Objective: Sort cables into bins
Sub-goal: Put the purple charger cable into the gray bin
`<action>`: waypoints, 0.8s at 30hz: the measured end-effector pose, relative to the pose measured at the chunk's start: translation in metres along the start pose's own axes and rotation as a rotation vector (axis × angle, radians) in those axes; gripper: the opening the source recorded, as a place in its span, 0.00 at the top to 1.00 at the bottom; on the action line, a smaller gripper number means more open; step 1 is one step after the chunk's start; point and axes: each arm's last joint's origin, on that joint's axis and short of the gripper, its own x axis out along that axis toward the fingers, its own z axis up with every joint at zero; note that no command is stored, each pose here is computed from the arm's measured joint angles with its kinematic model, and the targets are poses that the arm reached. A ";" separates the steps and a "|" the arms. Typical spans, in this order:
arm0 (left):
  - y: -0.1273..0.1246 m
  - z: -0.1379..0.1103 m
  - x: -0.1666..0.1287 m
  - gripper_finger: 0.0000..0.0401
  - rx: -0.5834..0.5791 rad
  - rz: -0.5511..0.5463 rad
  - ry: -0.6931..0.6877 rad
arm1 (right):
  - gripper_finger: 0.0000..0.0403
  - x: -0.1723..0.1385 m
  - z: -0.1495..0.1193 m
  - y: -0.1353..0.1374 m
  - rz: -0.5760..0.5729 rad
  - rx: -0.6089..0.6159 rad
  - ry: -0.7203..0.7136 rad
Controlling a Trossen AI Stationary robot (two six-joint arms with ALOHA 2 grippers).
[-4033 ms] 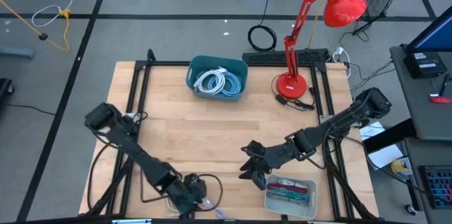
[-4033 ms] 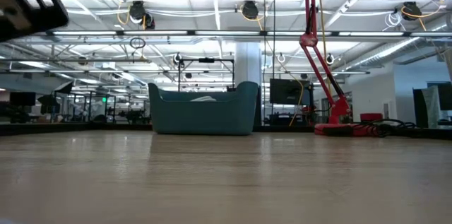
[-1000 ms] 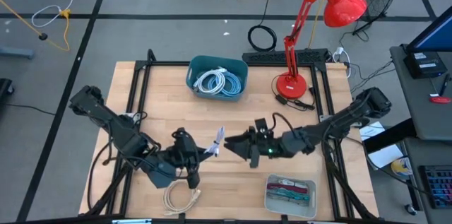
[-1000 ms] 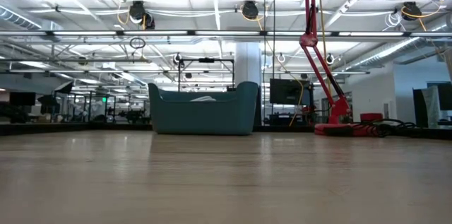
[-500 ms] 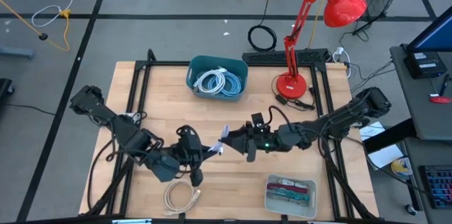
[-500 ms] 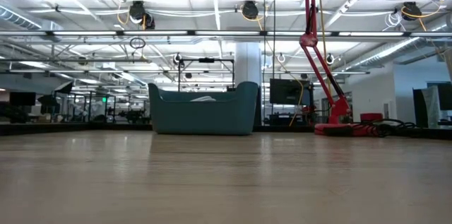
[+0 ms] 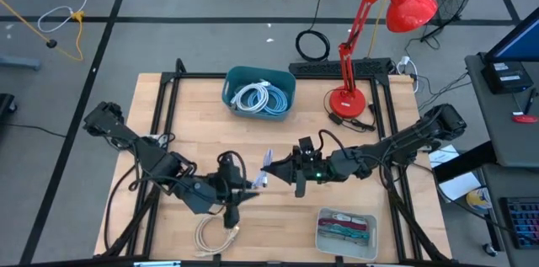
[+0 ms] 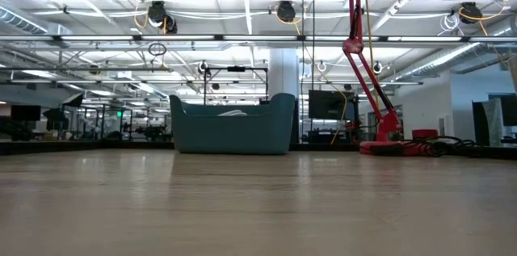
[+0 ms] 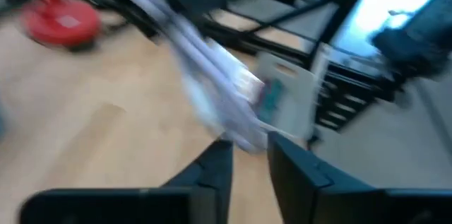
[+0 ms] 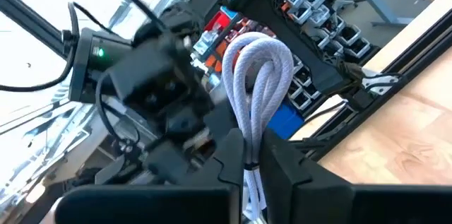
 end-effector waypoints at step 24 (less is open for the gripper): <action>-0.026 -0.038 -0.032 0.64 -0.121 0.037 0.063 | 0.97 -0.046 0.007 0.006 0.008 -0.111 0.506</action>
